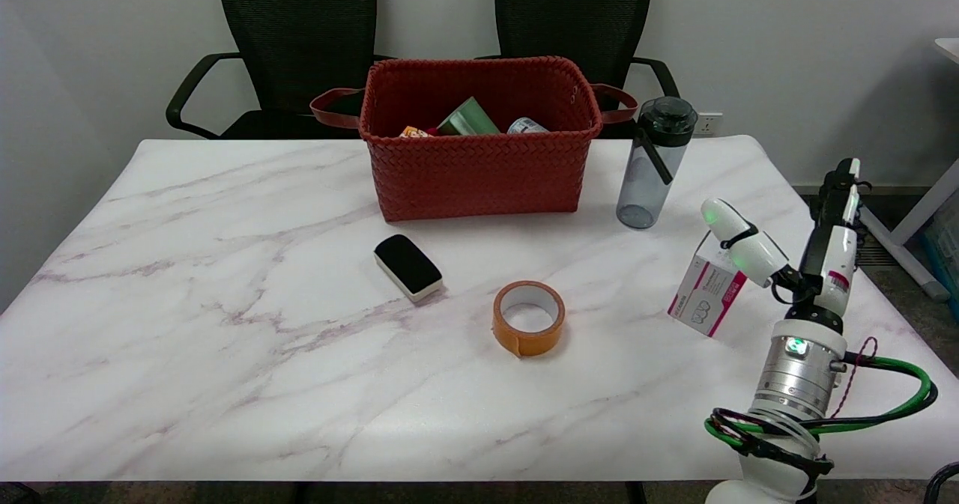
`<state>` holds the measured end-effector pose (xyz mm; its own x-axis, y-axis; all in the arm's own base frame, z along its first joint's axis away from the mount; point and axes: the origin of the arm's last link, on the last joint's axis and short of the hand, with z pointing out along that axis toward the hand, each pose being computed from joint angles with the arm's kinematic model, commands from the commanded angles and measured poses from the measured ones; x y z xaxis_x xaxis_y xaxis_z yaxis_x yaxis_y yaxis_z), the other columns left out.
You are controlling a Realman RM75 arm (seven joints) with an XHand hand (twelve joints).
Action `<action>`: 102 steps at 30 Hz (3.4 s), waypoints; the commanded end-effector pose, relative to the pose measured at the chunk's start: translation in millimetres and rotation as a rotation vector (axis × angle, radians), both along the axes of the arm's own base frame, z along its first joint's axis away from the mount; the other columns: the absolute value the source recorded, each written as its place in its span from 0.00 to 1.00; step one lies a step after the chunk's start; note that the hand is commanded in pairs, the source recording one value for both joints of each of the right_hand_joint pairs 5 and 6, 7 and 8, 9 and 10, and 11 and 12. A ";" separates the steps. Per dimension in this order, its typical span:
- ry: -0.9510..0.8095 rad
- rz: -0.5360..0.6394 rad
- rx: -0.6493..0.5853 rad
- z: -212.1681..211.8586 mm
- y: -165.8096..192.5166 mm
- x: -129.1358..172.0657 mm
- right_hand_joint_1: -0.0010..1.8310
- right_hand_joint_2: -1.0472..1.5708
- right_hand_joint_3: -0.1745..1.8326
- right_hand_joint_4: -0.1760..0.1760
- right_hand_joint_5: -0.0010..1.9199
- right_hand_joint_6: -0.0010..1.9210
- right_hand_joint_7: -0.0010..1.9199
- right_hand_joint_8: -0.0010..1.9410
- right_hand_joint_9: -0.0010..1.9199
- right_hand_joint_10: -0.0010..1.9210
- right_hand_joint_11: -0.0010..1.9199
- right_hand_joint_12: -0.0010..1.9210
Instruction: Pick up the white paper box.
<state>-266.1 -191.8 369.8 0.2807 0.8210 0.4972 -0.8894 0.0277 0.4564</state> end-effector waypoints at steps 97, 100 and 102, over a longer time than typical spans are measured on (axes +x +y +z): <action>-0.291 -0.169 0.211 14.6 -1.6 -77.2 0.57 0.60 0.00 0.50 0.00 0.00 0.00 0.00 0.01 0.01 0.08 0.08; -0.289 -0.167 0.219 15.3 -5.8 -75.9 0.58 0.60 0.00 0.50 0.00 0.00 0.00 0.00 0.04 0.04 0.11 0.11; -0.292 -0.172 0.228 15.3 -8.2 -76.4 0.58 0.60 0.00 0.50 0.00 0.00 0.00 0.00 0.07 0.07 0.12 0.12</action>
<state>-341.3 -190.3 383.3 0.2243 0.6580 0.7189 -0.9735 0.1181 0.1956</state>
